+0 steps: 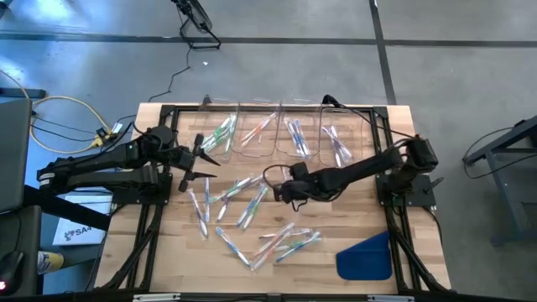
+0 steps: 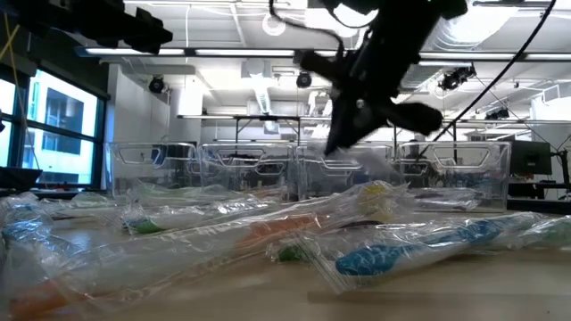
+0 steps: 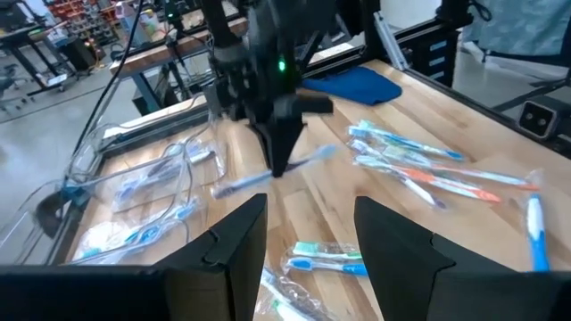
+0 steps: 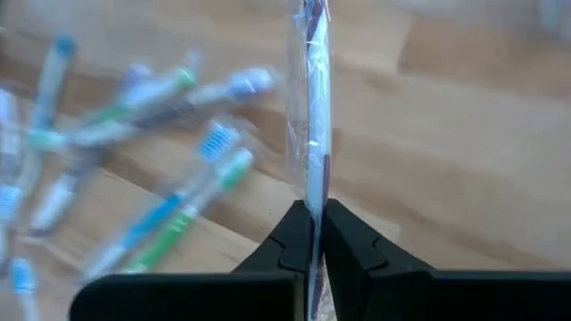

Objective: Pick & Place Toothbrushes
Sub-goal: Put the violet toothbrush into the right transparent bin

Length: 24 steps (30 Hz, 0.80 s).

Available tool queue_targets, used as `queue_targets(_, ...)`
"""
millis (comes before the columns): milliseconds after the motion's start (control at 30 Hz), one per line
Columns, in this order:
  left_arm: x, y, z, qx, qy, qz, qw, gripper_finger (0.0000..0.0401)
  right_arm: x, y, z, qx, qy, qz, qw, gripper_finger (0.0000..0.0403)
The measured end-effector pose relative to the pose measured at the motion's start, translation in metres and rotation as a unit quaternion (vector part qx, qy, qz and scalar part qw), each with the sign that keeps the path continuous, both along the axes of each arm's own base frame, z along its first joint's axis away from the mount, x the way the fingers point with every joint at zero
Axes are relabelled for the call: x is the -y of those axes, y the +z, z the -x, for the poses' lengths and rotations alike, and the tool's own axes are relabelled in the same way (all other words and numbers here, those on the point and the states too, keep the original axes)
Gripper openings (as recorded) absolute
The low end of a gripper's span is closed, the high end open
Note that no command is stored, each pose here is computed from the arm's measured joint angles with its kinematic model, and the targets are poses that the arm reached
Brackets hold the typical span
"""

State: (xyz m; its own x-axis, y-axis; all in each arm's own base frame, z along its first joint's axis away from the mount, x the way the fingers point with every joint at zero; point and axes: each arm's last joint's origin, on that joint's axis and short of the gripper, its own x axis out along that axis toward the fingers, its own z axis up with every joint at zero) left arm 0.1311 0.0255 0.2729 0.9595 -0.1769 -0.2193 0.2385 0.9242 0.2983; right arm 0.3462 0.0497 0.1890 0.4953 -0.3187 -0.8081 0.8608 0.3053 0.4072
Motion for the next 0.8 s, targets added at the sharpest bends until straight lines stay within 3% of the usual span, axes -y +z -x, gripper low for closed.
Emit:
queue_targets(433, -0.001, 0.0, 0.0, -0.001, 0.014, -0.003, 1.0, 0.0166, 0.024, 0.071, 0.025, 0.071, 0.036, 0.087, 0.993, 0.0009)
queue_targets(800, -0.001, 0.0, 0.0, -0.001, 0.017, -0.004, 1.0, 0.0166, 0.064, 0.101, 0.071, -0.008, 0.01, 0.13, 0.991, 0.0009)
